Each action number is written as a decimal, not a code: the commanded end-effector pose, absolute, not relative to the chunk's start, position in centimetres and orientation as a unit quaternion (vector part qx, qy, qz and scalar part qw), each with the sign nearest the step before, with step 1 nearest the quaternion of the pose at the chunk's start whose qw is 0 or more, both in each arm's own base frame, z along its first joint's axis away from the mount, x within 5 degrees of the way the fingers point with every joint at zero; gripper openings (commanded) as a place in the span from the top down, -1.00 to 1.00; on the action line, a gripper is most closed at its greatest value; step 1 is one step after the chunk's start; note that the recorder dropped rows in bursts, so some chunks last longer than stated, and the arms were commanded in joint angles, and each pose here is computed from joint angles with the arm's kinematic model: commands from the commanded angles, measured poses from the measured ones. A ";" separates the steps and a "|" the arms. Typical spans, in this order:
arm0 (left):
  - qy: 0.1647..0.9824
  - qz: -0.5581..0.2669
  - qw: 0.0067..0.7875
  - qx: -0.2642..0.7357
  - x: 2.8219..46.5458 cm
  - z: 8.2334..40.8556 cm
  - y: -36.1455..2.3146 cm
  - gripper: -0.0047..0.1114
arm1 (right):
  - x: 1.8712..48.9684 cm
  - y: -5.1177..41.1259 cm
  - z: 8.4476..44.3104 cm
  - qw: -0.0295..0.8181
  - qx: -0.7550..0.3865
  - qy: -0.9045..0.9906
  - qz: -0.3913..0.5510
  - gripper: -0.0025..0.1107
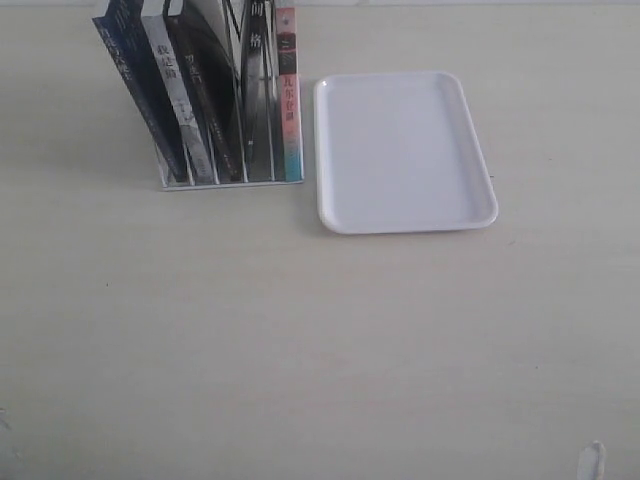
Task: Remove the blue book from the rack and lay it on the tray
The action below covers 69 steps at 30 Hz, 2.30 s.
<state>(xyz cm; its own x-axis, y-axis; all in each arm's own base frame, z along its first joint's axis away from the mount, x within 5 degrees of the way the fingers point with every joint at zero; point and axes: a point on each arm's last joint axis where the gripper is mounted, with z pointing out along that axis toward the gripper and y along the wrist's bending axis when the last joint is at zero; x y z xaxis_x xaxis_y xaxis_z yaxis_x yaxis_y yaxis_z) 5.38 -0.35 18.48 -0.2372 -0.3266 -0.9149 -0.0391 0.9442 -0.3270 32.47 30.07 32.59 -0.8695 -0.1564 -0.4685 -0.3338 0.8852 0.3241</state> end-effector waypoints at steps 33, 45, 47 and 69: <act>0.773 -0.122 0.611 -0.117 5.4 18.5 -0.4 0.81 | 31.8 31.3 34.6 0.319 -0.170 0.913 0.188 0.96; 0.773 -0.122 0.611 -0.117 5.4 18.5 -0.4 0.81 | 32.8 32.3 31.8 0.301 -0.178 0.921 0.168 0.62; 0.773 -0.122 0.611 -0.117 5.4 18.5 -0.4 0.81 | 32.9 32.5 31.3 0.298 -0.179 0.923 0.166 0.45; 0.773 -0.122 0.611 -0.117 5.4 18.5 -0.4 0.81 | 24.5 36.7 37.3 0.314 -0.350 0.826 0.312 0.96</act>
<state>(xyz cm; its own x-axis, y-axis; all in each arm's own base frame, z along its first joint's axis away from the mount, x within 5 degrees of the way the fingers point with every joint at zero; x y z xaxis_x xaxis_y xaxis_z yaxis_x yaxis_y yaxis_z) 5.38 -0.35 18.48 -0.2372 -0.3266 -0.9149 -0.0391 0.9442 -0.3270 26.66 35.23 36.31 -0.6184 -0.3748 -0.6908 -0.7199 0.6226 0.3067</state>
